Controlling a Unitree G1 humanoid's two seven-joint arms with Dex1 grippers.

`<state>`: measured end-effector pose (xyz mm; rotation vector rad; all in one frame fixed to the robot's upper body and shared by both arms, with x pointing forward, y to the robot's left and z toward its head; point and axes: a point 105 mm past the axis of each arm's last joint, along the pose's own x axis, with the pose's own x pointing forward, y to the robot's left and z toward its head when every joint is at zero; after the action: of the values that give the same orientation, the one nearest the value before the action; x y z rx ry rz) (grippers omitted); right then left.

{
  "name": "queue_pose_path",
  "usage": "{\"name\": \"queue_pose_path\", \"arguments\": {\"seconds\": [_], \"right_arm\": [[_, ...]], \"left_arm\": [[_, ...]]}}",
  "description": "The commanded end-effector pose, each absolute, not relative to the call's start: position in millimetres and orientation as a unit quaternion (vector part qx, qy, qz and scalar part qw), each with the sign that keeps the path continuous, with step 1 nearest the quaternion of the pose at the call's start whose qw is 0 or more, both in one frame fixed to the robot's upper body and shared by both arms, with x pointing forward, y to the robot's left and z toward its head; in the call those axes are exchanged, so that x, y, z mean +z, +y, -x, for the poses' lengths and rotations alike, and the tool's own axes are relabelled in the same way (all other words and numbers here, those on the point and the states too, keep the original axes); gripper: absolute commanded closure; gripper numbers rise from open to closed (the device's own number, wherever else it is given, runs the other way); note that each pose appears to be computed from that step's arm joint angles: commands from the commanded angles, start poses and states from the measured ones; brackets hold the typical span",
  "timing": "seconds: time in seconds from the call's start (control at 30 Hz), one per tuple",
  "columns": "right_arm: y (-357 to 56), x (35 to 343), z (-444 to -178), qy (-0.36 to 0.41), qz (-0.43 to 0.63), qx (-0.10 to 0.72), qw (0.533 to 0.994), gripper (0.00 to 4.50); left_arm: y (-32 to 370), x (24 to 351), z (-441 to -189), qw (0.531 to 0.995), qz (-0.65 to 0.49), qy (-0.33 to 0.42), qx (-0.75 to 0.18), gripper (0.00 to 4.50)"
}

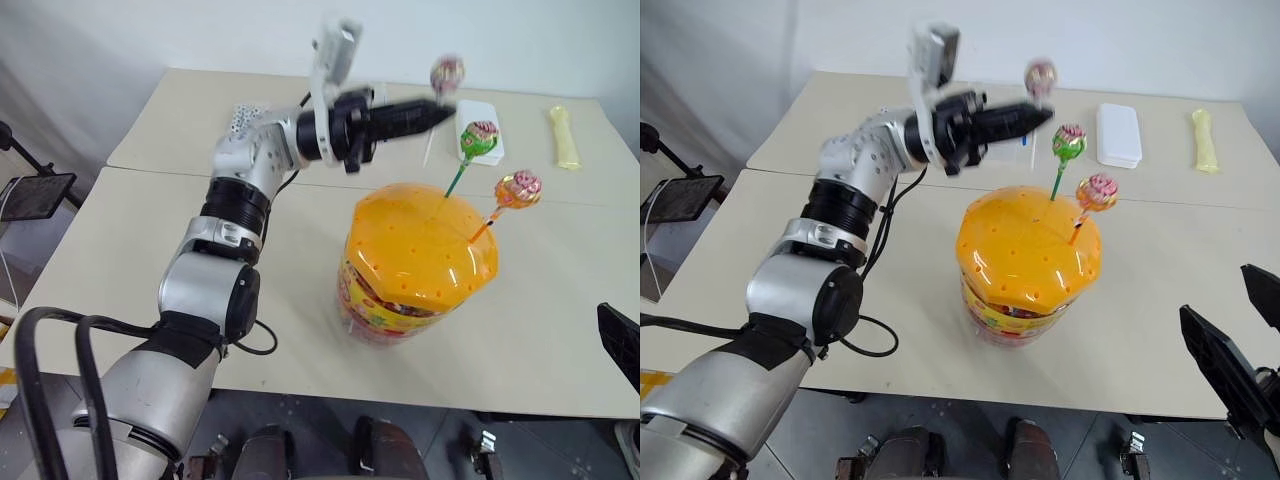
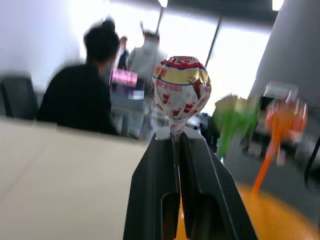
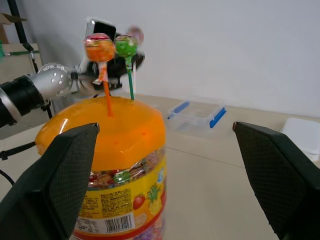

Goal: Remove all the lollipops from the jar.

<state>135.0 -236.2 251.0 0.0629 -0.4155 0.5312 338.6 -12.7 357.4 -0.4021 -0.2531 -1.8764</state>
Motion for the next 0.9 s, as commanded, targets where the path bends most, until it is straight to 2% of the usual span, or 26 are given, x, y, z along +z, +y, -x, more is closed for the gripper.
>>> {"name": "queue_pose_path", "arguments": {"seconds": [0.03,0.07,0.13,0.2,0.3,0.33,0.4,0.43,0.6,0.67,0.8,0.9], "right_arm": [[-235.2,254.7,-139.1,-0.213,-0.028,0.269,0.939,0.0],[-233.0,255.0,-140.9,-0.214,-0.028,0.277,0.936,0.0],[-225.5,257.6,-147.8,-0.216,-0.026,0.303,0.928,0.0],[-220.0,259.4,-151.9,-0.216,-0.021,0.324,0.921,0.0],[-210.4,262.7,-162.7,-0.21,-0.003,0.365,0.907,0.0],[-209.2,263.0,-165.1,-0.208,0.005,0.373,0.904,0.0],[-207.8,265.9,-173.4,-0.196,0.024,0.41,0.89,0.0],[-207.0,266.6,-175.9,-0.191,0.028,0.424,0.885,0.0],[-201.0,259.5,-180.2,-0.161,0.043,0.47,0.867,0.0],[-203.0,254.9,-184.3,-0.15,0.055,0.471,0.868,0.0],[-204.5,244.3,-185.4,-0.126,0.064,0.482,0.865,0.0],[-202.9,240.7,-185.0,-0.118,0.066,0.489,0.862,0.0]], "left_arm": [[11.6,397.9,-329.9,0.534,0.226,-0.151,-0.8,4.48],[16.5,396.5,-334.6,0.551,0.224,-0.148,-0.79,4.48],[32.1,380.7,-352.4,0.621,0.191,-0.126,-0.749,4.48],[46.7,367.4,-364.3,0.67,0.168,-0.107,-0.715,4.48],[94.0,331.9,-383.4,0.761,0.108,-0.06,-0.637,4.48],[104.7,324.3,-386.2,0.778,0.097,-0.047,-0.619,4.48],[157.2,274.2,-392.9,0.848,0.015,0.042,-0.528,4.48],[175.8,255.4,-391.1,0.864,-0.025,0.079,-0.497,4.48],[232.4,206.7,-371.2,0.896,-0.084,0.181,-0.396,4.48],[253.3,187.7,-354.2,0.902,-0.091,0.227,-0.355,4.48],[272.3,163.2,-330.1,0.903,-0.1,0.288,-0.303,4.48],[279.5,150.8,-322.1,0.903,-0.105,0.309,-0.279,4.48]]}}
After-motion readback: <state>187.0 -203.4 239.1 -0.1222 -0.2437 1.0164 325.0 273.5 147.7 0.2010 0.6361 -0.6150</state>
